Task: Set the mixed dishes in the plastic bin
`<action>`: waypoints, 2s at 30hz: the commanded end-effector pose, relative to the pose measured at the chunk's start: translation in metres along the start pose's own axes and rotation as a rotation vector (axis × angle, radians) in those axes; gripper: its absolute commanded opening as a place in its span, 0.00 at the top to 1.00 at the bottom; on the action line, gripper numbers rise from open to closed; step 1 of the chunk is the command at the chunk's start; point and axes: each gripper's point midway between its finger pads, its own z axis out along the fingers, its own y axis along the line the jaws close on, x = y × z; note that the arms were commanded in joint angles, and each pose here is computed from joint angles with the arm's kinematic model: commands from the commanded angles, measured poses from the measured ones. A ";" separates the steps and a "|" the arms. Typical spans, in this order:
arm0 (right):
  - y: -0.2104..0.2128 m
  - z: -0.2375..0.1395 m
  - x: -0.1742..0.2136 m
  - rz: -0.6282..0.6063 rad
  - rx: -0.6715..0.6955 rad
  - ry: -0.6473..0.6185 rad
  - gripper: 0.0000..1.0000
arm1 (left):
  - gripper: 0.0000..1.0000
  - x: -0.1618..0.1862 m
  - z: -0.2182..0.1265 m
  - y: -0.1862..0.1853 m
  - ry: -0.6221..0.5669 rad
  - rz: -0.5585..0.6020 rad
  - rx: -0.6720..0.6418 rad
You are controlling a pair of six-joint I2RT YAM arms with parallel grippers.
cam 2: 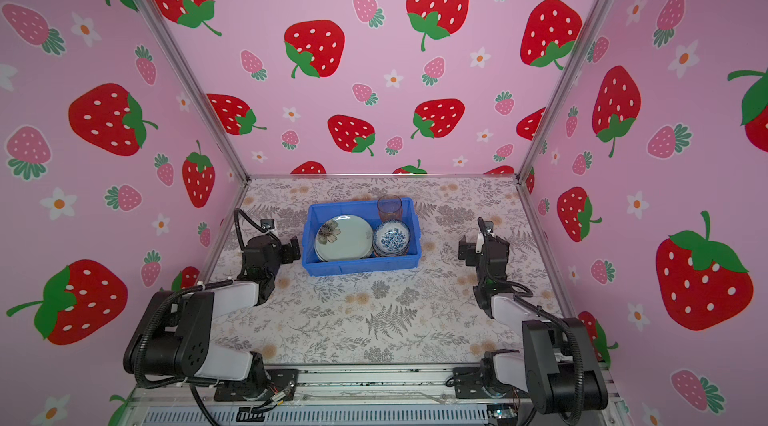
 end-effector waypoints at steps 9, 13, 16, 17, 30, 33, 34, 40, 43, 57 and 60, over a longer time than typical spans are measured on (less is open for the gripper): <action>-0.004 0.006 -0.007 -0.006 0.015 -0.132 0.01 | 0.04 0.003 0.008 0.001 -0.036 -0.025 0.022; -0.002 0.009 -0.007 -0.030 0.008 -0.140 0.01 | 0.03 0.004 0.010 0.000 -0.018 -0.031 0.034; -0.003 0.010 -0.004 -0.033 0.016 -0.156 0.01 | 0.03 0.004 0.011 0.000 -0.018 -0.031 0.037; -0.003 0.011 -0.002 -0.033 0.017 -0.158 0.01 | 0.03 0.004 0.011 0.000 -0.017 -0.031 0.039; -0.009 0.021 0.009 0.002 -0.002 -0.133 0.01 | 0.01 0.004 0.011 0.000 -0.014 -0.031 0.039; -0.009 0.020 0.009 0.005 -0.007 -0.134 0.01 | 0.01 0.004 0.011 0.000 -0.015 -0.031 0.040; -0.009 0.021 0.009 0.004 -0.008 -0.132 0.01 | 0.01 0.004 0.011 0.000 -0.015 -0.030 0.040; -0.012 0.020 0.009 0.011 0.010 -0.137 0.01 | 0.01 0.004 0.011 0.000 -0.015 -0.031 0.038; 0.000 0.018 0.008 -0.021 -0.046 -0.155 0.01 | 0.01 0.004 0.011 0.000 -0.014 -0.031 0.039; 0.001 0.017 0.009 -0.025 -0.056 -0.152 0.01 | 0.01 0.004 0.012 0.000 -0.011 -0.031 0.038; 0.001 0.017 0.009 -0.025 -0.056 -0.150 0.01 | 0.01 0.004 0.012 0.000 -0.011 -0.031 0.038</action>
